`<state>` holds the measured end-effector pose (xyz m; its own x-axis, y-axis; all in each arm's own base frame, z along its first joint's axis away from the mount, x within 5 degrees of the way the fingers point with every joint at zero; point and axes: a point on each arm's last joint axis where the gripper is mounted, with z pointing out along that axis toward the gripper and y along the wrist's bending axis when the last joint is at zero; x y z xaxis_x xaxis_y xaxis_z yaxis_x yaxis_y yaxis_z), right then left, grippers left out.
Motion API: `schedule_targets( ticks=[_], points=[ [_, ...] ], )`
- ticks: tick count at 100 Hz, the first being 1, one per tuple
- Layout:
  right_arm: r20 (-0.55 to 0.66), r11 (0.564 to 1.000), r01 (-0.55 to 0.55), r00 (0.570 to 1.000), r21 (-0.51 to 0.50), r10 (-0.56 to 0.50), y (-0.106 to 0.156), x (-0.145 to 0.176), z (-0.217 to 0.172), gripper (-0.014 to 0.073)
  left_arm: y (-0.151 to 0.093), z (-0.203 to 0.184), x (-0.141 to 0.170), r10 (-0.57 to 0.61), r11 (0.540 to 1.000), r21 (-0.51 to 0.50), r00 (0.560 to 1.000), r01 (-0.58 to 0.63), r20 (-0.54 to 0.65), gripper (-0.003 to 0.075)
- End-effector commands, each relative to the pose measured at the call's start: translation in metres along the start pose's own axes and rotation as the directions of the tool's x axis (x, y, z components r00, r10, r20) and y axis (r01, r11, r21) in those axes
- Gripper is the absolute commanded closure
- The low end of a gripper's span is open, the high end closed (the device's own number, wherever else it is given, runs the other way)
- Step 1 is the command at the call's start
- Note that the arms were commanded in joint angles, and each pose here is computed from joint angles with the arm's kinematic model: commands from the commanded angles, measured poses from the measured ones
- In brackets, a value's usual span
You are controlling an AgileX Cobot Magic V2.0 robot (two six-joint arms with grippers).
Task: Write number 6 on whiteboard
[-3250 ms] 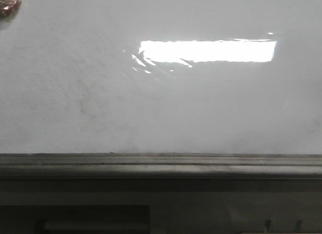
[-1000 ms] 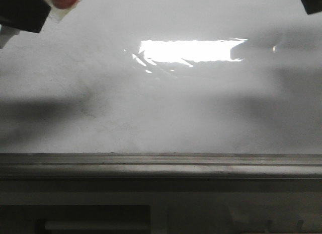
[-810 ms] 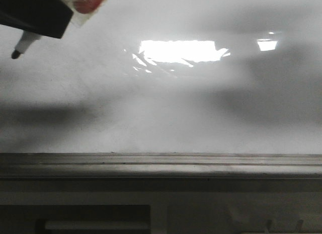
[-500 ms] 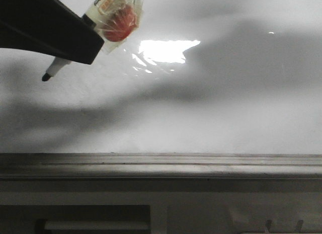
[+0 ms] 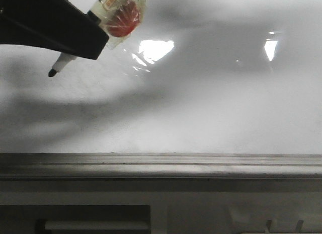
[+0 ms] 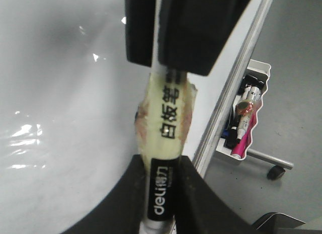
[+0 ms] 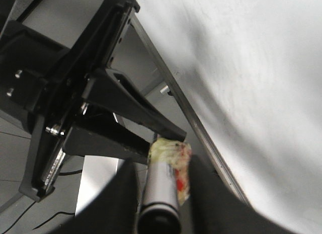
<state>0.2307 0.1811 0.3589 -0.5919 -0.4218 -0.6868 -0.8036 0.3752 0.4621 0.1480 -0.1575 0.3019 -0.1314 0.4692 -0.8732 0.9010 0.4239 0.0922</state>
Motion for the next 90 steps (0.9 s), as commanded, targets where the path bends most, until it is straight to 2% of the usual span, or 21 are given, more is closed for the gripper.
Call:
schedule_targets(
  ticks=[1,11,16,23,36,43,57,70,90],
  points=[
    [0.066,0.998,0.059,0.996,-0.028,-0.057,0.015,-0.011,-0.012,0.0664,0.003,-0.006,-0.016,-0.015,0.999,-0.035,0.997,0.018,0.074,0.0739],
    [0.060,0.998,0.061,0.996,-0.028,-0.059,0.015,-0.010,-0.012,0.0658,0.003,-0.006,-0.016,-0.013,0.999,-0.033,0.997,0.015,0.073,0.0730],
    [0.054,0.998,0.065,0.996,-0.022,-0.064,0.015,-0.010,-0.012,0.0658,0.002,-0.007,-0.016,-0.012,0.999,-0.029,0.997,0.014,0.073,0.0692],
    [0.040,0.997,0.074,0.996,-0.007,-0.074,0.013,-0.008,-0.012,0.0655,0.003,-0.007,-0.018,-0.011,0.999,-0.030,0.997,0.013,0.077,0.0580],
    [0.041,0.994,0.105,0.993,0.042,-0.106,0.014,-0.008,-0.016,0.0639,0.007,-0.010,-0.022,-0.038,0.998,-0.050,0.994,0.043,0.102,0.0267],
    [0.079,0.990,0.116,0.989,0.080,-0.122,0.018,-0.006,-0.023,0.0639,0.012,-0.016,-0.023,-0.069,0.994,-0.075,0.990,0.079,0.127,0.0185],
    [0.178,0.958,0.141,0.966,0.251,-0.189,0.027,0.010,-0.043,0.0640,0.026,-0.040,-0.023,-0.122,0.974,-0.167,0.975,0.154,0.185,0.0215],
    [0.304,0.913,0.113,0.921,0.392,-0.245,0.038,0.040,-0.063,0.0640,0.037,-0.071,-0.018,-0.185,0.922,-0.285,0.944,0.263,0.272,0.0248],
    [0.431,0.860,0.061,0.846,0.506,-0.314,0.052,0.082,-0.083,0.0640,0.038,-0.100,0.007,-0.239,0.831,-0.402,0.899,0.384,0.366,0.0248]
  ],
)
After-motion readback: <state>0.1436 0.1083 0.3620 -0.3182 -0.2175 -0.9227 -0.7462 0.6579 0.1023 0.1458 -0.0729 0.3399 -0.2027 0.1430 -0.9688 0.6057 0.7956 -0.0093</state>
